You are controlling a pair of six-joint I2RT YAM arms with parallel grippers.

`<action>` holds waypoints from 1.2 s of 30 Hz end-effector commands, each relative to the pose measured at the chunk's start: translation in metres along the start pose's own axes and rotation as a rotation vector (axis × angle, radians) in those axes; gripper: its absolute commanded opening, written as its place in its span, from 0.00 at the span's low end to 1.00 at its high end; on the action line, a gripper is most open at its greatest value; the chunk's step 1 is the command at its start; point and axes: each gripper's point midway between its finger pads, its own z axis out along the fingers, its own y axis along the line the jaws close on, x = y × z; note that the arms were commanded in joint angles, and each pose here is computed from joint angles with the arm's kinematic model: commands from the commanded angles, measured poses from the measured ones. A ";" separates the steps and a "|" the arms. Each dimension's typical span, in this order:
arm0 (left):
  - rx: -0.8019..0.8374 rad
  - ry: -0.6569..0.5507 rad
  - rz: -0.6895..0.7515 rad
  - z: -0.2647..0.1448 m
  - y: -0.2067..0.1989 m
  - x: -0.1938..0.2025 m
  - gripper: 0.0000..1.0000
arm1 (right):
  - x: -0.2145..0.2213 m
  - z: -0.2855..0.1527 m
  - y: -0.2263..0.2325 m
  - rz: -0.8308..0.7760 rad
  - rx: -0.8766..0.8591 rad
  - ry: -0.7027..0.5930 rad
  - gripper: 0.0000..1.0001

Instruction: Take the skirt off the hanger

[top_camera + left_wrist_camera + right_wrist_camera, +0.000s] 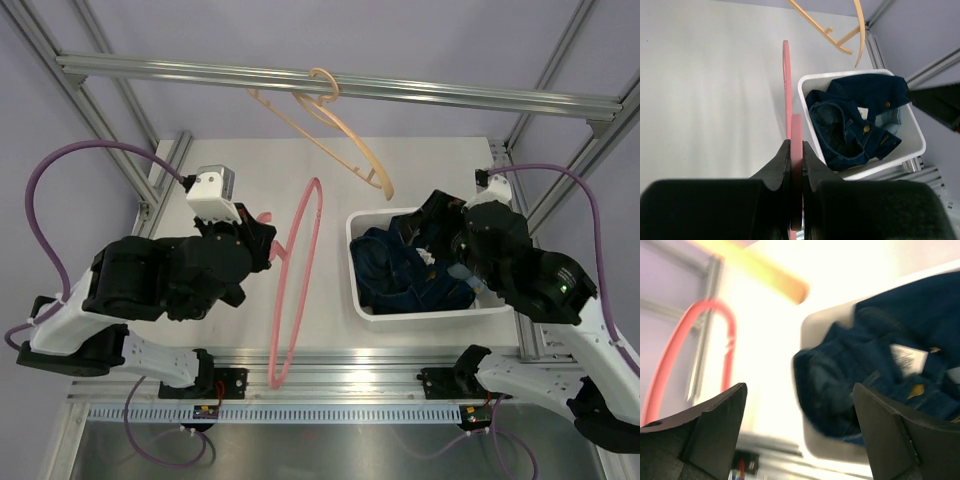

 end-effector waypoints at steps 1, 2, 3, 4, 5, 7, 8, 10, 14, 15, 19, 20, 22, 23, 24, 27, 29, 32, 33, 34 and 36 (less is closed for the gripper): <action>-0.118 -0.082 -0.010 0.001 0.018 -0.018 0.00 | 0.020 -0.022 0.025 -0.086 -0.113 0.086 0.91; -0.128 -0.084 -0.012 0.001 0.018 -0.019 0.00 | 0.032 -0.030 0.048 -0.111 -0.198 0.127 0.90; -0.136 -0.089 -0.012 0.003 0.016 -0.021 0.00 | 0.039 -0.035 0.061 -0.115 -0.245 0.152 0.90; -0.146 -0.090 -0.008 0.003 0.018 -0.021 0.00 | 0.046 -0.041 0.081 -0.111 -0.318 0.173 0.89; -0.148 -0.090 -0.009 0.004 0.017 -0.020 0.00 | 0.065 -0.052 0.100 -0.137 -0.393 0.221 0.89; -0.151 -0.092 -0.014 0.004 0.018 -0.020 0.00 | 0.071 -0.065 0.132 -0.109 -0.507 0.210 0.88; -0.152 -0.092 -0.022 0.004 0.018 -0.019 0.00 | 0.090 -0.076 0.146 -0.132 -0.561 0.247 0.88; -0.152 -0.092 -0.028 0.004 0.018 -0.019 0.00 | 0.098 -0.081 0.160 -0.129 -0.596 0.239 0.88; -0.141 -0.091 -0.040 0.003 0.018 -0.021 0.00 | 0.125 -0.086 0.191 -0.146 -0.660 0.238 0.86; -0.141 -0.091 -0.039 0.003 0.018 -0.021 0.00 | 0.129 -0.088 0.197 -0.154 -0.676 0.238 0.86; -0.136 -0.089 -0.044 0.003 0.016 -0.021 0.00 | 0.155 -0.090 0.219 -0.197 -0.698 0.244 0.83; -0.135 -0.090 -0.045 0.003 0.016 -0.021 0.00 | 0.158 -0.092 0.223 -0.200 -0.703 0.242 0.82; -0.129 -0.092 -0.051 0.002 0.015 -0.023 0.00 | 0.166 -0.092 0.227 -0.214 -0.702 0.239 0.80; -0.124 -0.091 -0.048 0.002 0.015 -0.023 0.00 | 0.168 -0.091 0.227 -0.218 -0.696 0.236 0.79; -0.120 -0.090 -0.046 0.002 0.014 -0.023 0.00 | 0.171 -0.090 0.226 -0.225 -0.689 0.233 0.78; -0.114 -0.090 -0.049 0.001 0.013 -0.025 0.00 | 0.175 -0.088 0.221 -0.215 -0.674 0.219 0.73; -0.115 -0.091 -0.048 0.000 0.014 -0.025 0.00 | 0.175 -0.089 0.220 -0.193 -0.686 0.211 0.70; -0.114 -0.091 -0.051 0.000 0.015 -0.025 0.00 | 0.177 -0.095 0.220 -0.177 -0.712 0.212 0.54; -0.114 -0.092 -0.052 0.000 0.015 -0.026 0.00 | 0.179 -0.098 0.221 -0.177 -0.719 0.214 0.47; -0.115 -0.091 -0.051 0.000 0.015 -0.025 0.00 | 0.181 -0.098 0.222 -0.179 -0.720 0.219 0.46; -0.111 -0.090 -0.056 0.000 0.014 -0.025 0.00 | 0.184 -0.097 0.222 -0.184 -0.713 0.222 0.45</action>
